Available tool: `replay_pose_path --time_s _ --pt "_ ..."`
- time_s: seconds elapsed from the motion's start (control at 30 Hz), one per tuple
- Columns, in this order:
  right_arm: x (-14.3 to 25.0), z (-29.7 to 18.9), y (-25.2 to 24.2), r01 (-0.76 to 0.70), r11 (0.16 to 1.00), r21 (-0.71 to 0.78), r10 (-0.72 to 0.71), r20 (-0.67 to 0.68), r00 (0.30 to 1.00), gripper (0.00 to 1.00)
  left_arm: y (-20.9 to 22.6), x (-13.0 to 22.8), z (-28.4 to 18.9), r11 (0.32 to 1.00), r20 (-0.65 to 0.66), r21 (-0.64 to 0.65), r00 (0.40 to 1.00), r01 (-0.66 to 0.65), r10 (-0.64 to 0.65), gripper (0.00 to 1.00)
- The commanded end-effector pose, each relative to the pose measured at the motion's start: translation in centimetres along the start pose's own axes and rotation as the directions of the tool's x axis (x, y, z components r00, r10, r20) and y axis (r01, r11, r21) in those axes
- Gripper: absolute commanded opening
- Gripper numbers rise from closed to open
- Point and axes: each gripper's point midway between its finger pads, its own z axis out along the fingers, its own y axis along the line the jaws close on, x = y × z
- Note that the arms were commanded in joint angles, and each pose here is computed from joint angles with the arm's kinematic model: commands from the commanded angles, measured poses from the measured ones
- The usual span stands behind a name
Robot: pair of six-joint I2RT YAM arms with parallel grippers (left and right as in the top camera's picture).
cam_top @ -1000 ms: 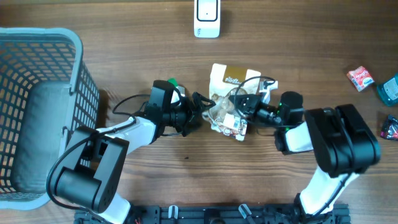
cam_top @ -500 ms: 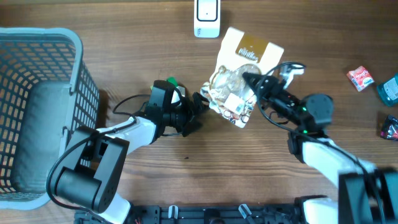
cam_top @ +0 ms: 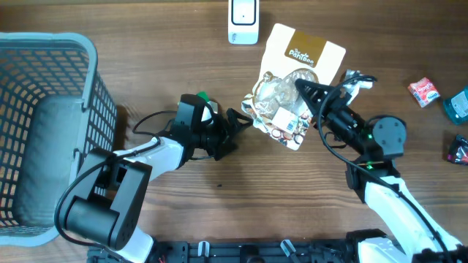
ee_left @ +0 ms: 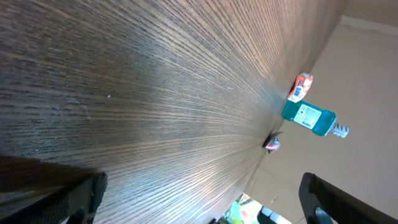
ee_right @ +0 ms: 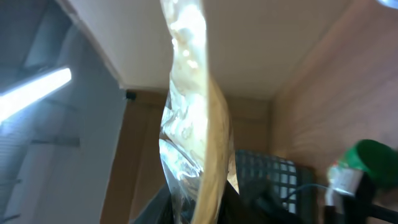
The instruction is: Scan the item barcode
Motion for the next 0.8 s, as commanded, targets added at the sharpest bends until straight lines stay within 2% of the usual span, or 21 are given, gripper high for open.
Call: replay_pose_path --time_s 0.0,0.17,0.3,0.5,0.7,0.77 --pt "0.2 0.8 4.8 0.055 0.994 -0.091 -0.060 -0.052 0.997 0.21 3.3 -0.5 0.1 0.994 0.064 -0.104 0.998 -0.020 0.027 1.00" --pt "0.4 1.2 6.8 0.032 0.992 -0.122 -0.044 -0.090 0.995 0.20 0.1 -0.8 -1.5 0.991 0.113 -0.052 0.985 -0.127 0.132 1.00" --pt "0.6 1.4 8.7 0.032 0.987 -0.154 -0.051 -0.119 0.992 0.20 -1.1 -1.2 -3.2 0.981 0.183 -0.070 0.964 -0.183 0.193 1.00" --pt "0.5 2.0 10.8 -0.023 0.988 -0.151 0.001 -0.150 0.989 0.17 -0.8 -1.1 -4.0 0.981 0.200 -0.102 0.963 -0.165 0.182 1.00" --pt "-0.2 2.5 8.5 -0.174 0.984 -0.039 0.168 -0.131 0.977 0.16 -0.6 -1.0 -4.0 0.982 0.198 -0.106 0.964 -0.157 0.176 1.00" --pt "-0.7 2.6 8.2 -0.179 0.983 -0.036 0.174 -0.102 0.979 0.17 -0.6 -1.0 -4.0 0.982 0.198 -0.106 0.964 -0.158 0.176 1.00"
